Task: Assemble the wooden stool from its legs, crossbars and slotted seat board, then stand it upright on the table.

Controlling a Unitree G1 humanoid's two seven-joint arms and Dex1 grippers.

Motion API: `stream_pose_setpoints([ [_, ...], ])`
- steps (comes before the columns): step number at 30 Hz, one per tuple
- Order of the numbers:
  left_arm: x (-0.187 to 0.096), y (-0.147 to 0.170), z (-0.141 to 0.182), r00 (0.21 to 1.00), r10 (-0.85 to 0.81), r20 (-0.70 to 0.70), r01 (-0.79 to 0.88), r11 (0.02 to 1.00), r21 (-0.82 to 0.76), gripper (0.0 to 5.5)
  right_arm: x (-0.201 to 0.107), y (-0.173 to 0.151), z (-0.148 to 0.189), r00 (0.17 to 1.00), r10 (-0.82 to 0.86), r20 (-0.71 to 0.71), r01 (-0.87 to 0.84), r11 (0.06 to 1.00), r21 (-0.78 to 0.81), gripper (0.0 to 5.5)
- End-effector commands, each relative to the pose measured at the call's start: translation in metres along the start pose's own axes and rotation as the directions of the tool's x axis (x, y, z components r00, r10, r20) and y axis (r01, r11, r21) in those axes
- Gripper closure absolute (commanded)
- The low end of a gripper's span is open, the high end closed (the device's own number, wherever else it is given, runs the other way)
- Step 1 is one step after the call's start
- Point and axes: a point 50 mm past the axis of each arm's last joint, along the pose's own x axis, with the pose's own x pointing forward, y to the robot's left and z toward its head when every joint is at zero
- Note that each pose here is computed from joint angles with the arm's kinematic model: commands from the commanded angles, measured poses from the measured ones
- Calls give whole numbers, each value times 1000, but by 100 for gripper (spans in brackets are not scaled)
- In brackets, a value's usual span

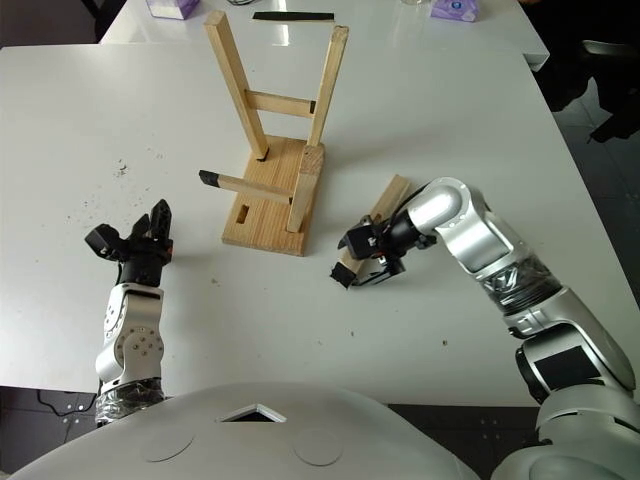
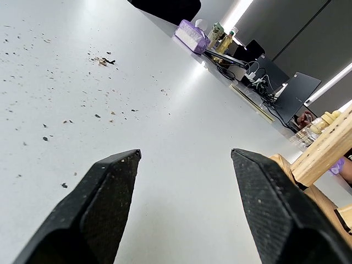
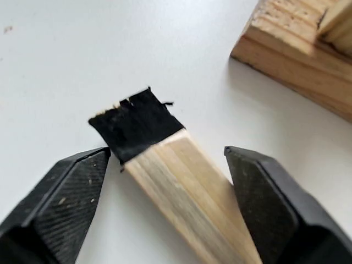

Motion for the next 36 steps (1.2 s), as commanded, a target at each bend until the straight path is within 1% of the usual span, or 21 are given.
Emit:
stream_pose_setpoints([
  [1,8,-6,-2,1000,-28,-7,28,1000,-9,242,-24,0,5,1000,-12,16,13,997,-74,167],
  [4,13,-6,-7,998,-40,-46,41,999,20,242,-33,-4,8,997,-55,46,59,993,-98,167],
  [5,15,-5,-9,997,-39,-59,41,999,33,242,-35,-9,9,993,-101,54,105,991,-81,167],
  [7,19,-5,-12,995,-50,-89,55,997,53,242,-35,-23,12,962,-259,83,262,965,-22,167],
  [9,21,-6,-16,991,-69,-115,77,995,63,242,-25,-30,20,926,-348,144,350,937,16,167],
  [11,23,-8,-20,988,-80,-133,89,994,66,242,-8,-30,27,917,-361,169,362,932,26,167],
  [14,28,-17,-25,979,-118,-163,131,989,71,242,20,-19,28,934,-324,153,327,945,7,167],
  [19,30,-23,-31,969,-151,-197,171,981,87,242,32,-11,21,947,-305,99,309,950,-32,167],
  [21,30,-23,-32,967,-155,-203,175,981,84,242,28,-12,20,951,-299,86,304,951,-62,167],
  [24,28,-22,-35,964,-157,-215,178,981,82,242,14,-13,16,959,-281,46,285,952,-112,167],
  [27,25,-20,-38,965,-147,-218,168,982,84,242,-3,-15,6,968,-251,-28,242,955,-170,167],
  [29,26,-21,-39,965,-145,-217,167,982,84,242,-11,-16,1,967,-250,-47,238,954,-181,167],
  [33,28,-24,-39,966,-153,-209,173,982,78,242,-24,-19,5,952,-305,7,302,942,-146,167],
  [36,27,-23,-38,967,-151,-205,169,983,74,242,-39,-23,11,915,-395,84,398,917,-24,167],
])
